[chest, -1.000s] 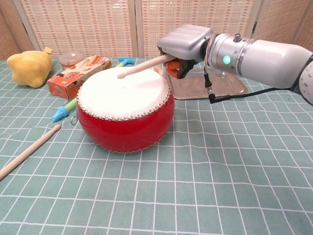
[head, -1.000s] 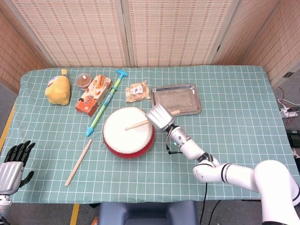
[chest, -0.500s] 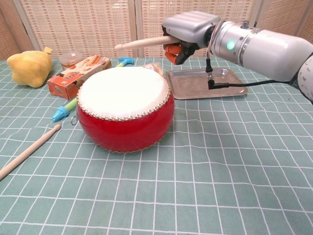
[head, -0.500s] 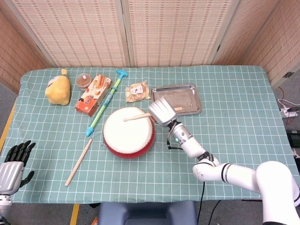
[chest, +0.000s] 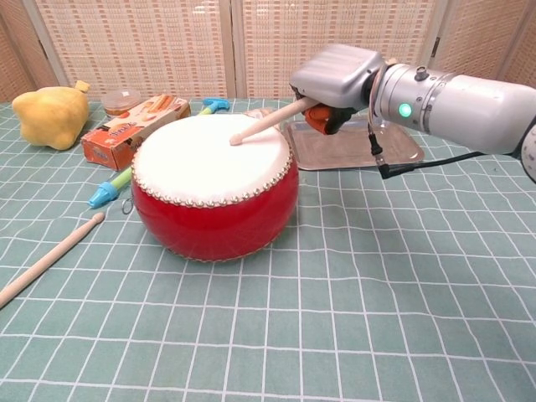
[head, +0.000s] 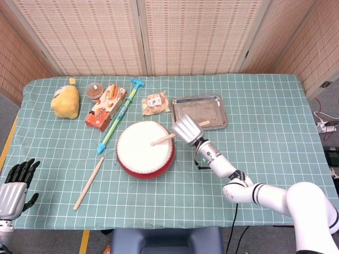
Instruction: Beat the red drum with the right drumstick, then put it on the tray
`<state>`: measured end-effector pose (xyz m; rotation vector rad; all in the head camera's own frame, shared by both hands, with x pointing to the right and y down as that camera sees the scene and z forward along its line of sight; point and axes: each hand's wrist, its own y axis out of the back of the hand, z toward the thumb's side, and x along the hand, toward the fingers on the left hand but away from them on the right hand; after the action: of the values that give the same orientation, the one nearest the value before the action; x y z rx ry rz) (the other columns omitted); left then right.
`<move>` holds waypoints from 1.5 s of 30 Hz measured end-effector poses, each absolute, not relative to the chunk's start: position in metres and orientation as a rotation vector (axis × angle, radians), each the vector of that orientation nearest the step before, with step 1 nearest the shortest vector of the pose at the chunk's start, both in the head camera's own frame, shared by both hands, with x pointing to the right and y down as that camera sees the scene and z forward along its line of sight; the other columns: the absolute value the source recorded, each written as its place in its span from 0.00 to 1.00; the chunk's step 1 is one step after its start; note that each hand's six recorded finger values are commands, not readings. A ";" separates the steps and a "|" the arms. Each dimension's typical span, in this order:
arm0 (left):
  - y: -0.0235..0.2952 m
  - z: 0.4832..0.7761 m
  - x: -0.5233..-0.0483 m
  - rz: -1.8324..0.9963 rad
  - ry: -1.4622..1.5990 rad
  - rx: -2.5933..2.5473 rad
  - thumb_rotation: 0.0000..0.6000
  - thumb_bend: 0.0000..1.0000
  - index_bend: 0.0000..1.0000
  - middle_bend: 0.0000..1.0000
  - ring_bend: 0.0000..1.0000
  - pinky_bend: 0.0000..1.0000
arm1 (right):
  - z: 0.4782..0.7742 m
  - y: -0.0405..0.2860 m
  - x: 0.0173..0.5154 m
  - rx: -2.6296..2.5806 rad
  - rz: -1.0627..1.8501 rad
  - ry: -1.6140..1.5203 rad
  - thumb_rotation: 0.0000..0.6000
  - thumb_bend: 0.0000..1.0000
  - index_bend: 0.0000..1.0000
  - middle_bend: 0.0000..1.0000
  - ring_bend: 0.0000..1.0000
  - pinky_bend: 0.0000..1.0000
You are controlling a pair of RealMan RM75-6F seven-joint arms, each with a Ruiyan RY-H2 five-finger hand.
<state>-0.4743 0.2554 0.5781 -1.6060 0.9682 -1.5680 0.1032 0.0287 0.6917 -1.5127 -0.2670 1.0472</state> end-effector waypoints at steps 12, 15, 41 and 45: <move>0.256 0.577 -0.473 -1.562 0.967 -1.606 1.00 0.26 0.00 0.00 0.00 0.00 | 0.674 0.019 0.103 -1.803 1.002 -0.584 1.00 0.61 1.00 0.97 1.00 1.00; 0.256 0.577 -0.474 -1.564 0.973 -1.605 1.00 0.26 0.00 0.00 0.00 0.00 | 0.683 0.024 0.105 -1.719 1.026 -0.473 1.00 0.61 1.00 0.97 1.00 1.00; 0.255 0.581 -0.475 -1.578 0.972 -1.607 1.00 0.26 0.00 0.00 0.00 0.00 | 0.696 0.029 0.110 -1.604 1.066 -0.355 1.00 0.61 1.00 0.97 1.00 1.00; 0.256 0.582 -0.476 -1.582 0.972 -1.609 1.00 0.25 0.00 0.00 0.00 0.00 | 0.706 0.032 0.112 -1.552 1.086 -0.287 1.00 0.61 1.00 0.97 1.00 1.00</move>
<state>-0.4756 0.2562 0.5817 -1.6087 0.9716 -1.5820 0.1116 0.0323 0.7061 -1.5521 -0.2867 1.0860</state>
